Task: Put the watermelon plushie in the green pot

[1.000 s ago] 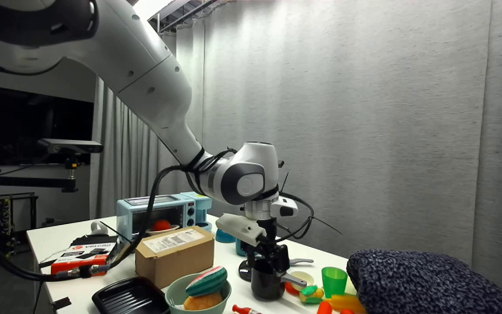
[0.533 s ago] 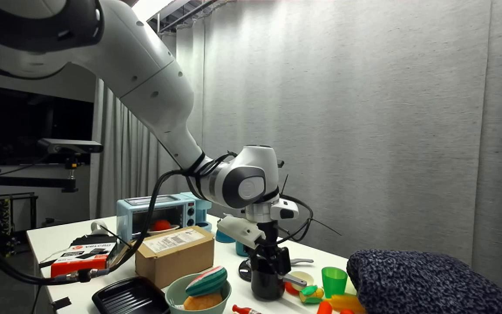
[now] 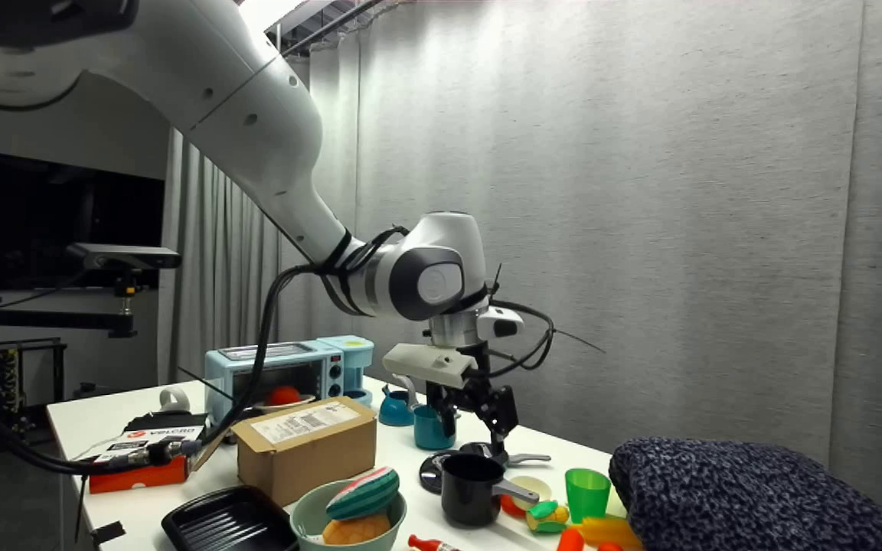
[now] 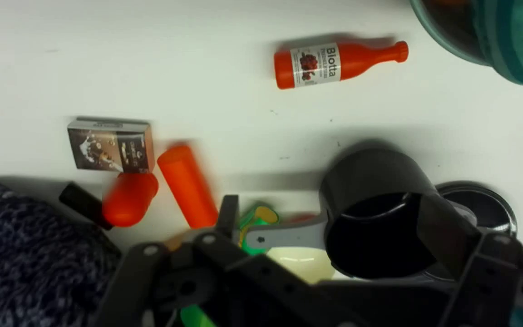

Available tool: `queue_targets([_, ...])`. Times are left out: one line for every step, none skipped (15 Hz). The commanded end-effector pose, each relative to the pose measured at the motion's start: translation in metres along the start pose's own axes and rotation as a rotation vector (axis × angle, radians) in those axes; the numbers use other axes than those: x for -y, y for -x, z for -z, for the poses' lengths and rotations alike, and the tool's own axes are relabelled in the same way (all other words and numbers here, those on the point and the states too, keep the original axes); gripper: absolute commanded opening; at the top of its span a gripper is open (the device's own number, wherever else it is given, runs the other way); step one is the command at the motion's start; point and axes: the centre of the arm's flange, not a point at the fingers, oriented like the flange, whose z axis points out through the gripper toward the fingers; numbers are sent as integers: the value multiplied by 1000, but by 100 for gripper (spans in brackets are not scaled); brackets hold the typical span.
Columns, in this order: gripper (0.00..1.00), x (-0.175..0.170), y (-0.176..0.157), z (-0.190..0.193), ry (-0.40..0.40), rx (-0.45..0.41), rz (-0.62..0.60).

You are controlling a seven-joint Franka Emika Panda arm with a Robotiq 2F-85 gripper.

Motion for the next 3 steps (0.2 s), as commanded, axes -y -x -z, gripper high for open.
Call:
queue_targets([100, 0, 0, 52, -5, -55, 56])
queue_targets([100, 1, -4, 27, 0, -40, 28])
queue_targets([100, 2, -5, 38, 1, -55, 33])
